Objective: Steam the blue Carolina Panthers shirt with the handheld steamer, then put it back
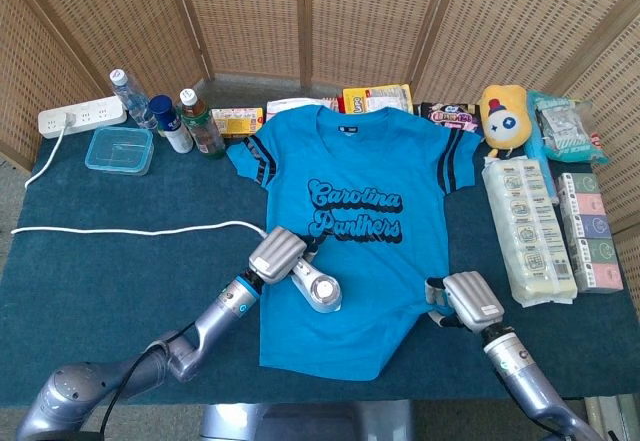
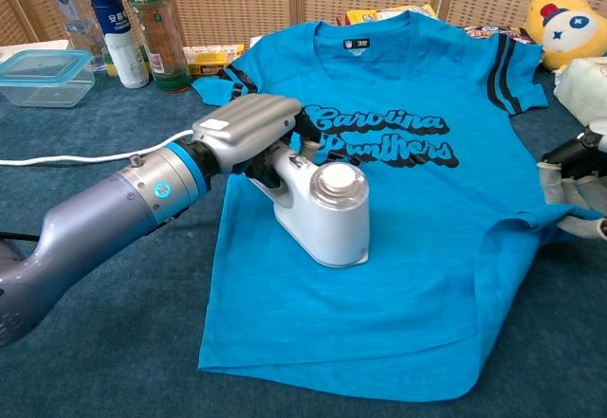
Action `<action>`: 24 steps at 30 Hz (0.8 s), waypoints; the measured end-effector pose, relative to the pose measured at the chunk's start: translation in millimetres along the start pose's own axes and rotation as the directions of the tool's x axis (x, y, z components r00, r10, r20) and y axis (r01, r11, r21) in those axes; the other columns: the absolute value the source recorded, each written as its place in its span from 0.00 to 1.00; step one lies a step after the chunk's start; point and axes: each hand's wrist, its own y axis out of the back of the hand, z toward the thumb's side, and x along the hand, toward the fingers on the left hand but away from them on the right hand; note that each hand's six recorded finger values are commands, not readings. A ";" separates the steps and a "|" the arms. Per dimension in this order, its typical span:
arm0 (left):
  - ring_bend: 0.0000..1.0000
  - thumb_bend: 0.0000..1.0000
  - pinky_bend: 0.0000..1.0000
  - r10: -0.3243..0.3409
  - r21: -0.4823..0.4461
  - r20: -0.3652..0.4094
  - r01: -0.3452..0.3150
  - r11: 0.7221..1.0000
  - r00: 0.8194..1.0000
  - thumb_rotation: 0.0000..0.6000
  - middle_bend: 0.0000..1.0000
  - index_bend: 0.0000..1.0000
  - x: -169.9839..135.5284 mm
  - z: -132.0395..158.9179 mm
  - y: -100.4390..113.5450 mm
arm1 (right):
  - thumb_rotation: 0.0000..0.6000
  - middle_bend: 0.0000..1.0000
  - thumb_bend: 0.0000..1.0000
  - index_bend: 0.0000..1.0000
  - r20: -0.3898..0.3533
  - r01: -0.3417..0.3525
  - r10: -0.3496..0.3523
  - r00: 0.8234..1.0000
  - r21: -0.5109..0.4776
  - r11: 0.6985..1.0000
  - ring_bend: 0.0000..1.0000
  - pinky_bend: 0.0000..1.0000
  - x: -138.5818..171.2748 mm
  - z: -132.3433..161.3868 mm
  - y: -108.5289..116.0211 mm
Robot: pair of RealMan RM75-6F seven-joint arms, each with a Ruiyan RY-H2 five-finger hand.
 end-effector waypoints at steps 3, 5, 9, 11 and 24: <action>0.71 0.49 0.75 -0.003 0.016 -0.020 0.003 1.000 1.000 1.00 0.80 0.71 -1.5 -11.2 3.6 | 1.00 0.70 0.54 0.74 -0.001 0.000 0.000 1.000 0.000 1.000 0.72 0.87 -1.3 0.9 -0.3; 0.71 0.49 0.75 -0.001 0.025 -0.033 0.002 1.000 0.999 1.00 0.80 0.71 -2.7 -17.8 6.2 | 1.00 0.70 0.54 0.74 -0.002 -0.001 0.001 1.000 0.000 1.000 0.72 0.87 -1.8 1.3 -0.5; 0.71 0.49 0.75 0.004 0.038 -0.057 -0.002 0.999 0.998 1.00 0.80 0.71 -5.1 -29.7 11.0 | 1.00 0.70 0.54 0.74 -0.004 -0.003 0.003 1.000 0.002 1.000 0.73 0.87 -2.5 2.5 -1.1; 0.71 0.49 0.75 0.007 0.046 -0.071 -0.003 0.999 0.997 1.00 0.80 0.71 -6.3 -36.2 13.1 | 1.00 0.70 0.54 0.74 -0.005 -0.003 0.003 1.000 0.001 1.000 0.73 0.87 -2.9 3.2 -1.3; 0.71 0.49 0.75 -0.006 0.026 -0.044 0.007 1.000 0.999 1.00 0.80 0.71 -7.5 -25.7 7.5 | 1.00 0.70 0.54 0.74 0.000 0.004 -0.004 1.000 0.002 1.000 0.73 0.87 -1.1 2.8 1.6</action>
